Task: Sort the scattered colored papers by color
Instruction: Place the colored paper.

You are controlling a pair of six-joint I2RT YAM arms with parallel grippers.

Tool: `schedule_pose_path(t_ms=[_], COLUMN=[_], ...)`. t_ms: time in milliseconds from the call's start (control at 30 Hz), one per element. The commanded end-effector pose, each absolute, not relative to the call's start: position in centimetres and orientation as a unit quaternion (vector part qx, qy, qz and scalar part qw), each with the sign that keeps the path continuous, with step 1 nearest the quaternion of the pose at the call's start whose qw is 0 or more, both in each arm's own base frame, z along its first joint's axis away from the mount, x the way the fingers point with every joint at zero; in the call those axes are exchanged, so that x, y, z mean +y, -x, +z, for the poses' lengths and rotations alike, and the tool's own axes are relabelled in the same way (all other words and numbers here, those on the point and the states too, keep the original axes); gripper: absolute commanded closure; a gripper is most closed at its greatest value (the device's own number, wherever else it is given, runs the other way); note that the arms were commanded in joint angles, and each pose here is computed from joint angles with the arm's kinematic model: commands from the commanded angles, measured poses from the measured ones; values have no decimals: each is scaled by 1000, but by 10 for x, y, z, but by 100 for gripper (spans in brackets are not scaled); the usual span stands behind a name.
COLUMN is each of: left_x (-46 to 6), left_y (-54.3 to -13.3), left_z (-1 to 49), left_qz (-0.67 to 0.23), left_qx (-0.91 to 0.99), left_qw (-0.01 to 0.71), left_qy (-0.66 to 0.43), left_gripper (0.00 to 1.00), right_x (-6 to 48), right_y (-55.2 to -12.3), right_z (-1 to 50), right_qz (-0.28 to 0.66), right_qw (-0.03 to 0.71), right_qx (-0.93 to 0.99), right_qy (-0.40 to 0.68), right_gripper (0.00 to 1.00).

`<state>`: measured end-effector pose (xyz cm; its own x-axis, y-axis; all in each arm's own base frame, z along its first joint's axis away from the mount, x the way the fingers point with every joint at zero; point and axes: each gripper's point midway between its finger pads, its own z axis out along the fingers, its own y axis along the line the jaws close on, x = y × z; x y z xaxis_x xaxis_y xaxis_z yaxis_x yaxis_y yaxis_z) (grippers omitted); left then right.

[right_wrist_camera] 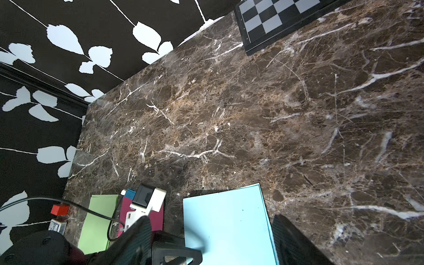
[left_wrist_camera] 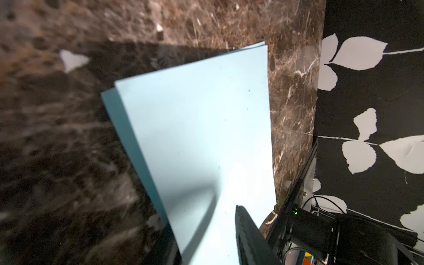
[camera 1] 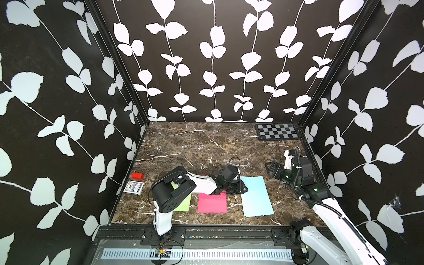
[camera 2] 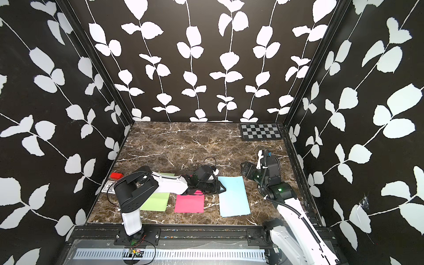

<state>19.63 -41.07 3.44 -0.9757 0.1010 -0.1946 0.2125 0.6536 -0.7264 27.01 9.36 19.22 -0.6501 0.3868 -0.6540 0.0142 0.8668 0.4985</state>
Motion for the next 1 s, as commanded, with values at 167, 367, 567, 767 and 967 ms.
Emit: schedule_pose_path(t_ms=[167, 367, 567, 767, 967], left_x=[-407, -400, -391, -380, -366], left_y=[-204, -203, -202, -205, -220], left_z=[58, 58, 56, 58, 81], left_qz=[-392, -379, -359, -339, -289], left_qx=[908, 913, 921, 926, 931], left_qw=[100, 102, 106, 121, 177], left_qy=[-109, -109, -112, -114, -137], left_gripper=[60, 59, 59, 59, 54], right_x=[96, 97, 98, 100, 104], right_y=[-274, -275, -275, -277, -282], right_z=[191, 189, 189, 185, 185], right_qz=[245, 249, 251, 254, 256], right_qw=[409, 407, 406, 401, 398], right_qx=[871, 871, 870, 872, 873], right_qy=[-120, -122, -122, -122, -115], right_gripper=[18, 18, 17, 17, 16])
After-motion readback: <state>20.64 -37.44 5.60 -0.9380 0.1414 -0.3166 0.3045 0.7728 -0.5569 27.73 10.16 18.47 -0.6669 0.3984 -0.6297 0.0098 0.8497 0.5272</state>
